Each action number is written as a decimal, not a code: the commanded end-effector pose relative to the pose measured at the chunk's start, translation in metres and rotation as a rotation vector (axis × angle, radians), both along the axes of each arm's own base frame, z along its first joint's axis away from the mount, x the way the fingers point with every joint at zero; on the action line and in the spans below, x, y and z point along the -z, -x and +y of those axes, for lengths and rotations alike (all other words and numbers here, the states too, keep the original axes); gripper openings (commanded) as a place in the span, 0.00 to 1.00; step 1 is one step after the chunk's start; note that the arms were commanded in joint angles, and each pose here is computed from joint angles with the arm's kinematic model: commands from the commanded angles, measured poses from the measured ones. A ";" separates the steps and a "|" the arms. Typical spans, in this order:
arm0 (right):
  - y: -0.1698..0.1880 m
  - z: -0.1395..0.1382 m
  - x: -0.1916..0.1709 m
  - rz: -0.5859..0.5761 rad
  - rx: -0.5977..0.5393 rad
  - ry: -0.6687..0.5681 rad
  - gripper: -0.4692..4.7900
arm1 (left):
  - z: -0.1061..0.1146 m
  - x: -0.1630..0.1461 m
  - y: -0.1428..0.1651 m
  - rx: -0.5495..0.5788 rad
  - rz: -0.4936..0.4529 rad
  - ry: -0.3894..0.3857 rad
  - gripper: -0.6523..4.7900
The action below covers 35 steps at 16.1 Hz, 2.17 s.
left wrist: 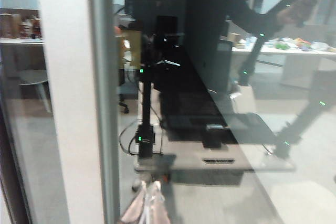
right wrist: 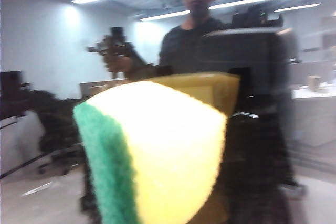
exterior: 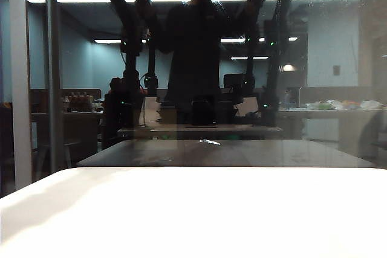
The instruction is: Reach upward to find where there is water on the glass, pick up the sponge from the table, dry the water, and finally place the sponge back on the table.
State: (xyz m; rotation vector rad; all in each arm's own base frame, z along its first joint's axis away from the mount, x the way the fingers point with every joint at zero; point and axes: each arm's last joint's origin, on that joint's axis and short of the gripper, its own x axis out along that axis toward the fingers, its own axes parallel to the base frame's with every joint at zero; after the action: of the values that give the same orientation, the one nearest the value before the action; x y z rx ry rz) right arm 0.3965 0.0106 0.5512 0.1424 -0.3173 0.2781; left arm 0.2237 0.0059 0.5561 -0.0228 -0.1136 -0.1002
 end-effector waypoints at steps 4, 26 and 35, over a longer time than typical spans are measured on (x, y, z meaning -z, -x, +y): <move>0.014 -0.063 -0.014 -0.047 0.184 -0.038 0.07 | 0.000 -0.003 0.003 -0.009 -0.021 -0.004 0.11; -0.017 0.088 0.017 0.057 -0.181 -0.090 0.07 | 0.000 -0.001 0.003 -0.008 0.006 -0.003 0.11; -0.026 0.077 0.026 0.103 -0.093 0.004 0.07 | 0.000 -0.001 0.003 -0.009 0.001 -0.003 0.11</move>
State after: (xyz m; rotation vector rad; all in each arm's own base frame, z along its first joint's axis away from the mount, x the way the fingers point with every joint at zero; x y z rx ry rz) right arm 0.4138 0.0963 0.5356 0.1788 -0.2722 0.4355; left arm 0.2239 0.0062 0.5538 -0.0258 -0.0906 -0.0908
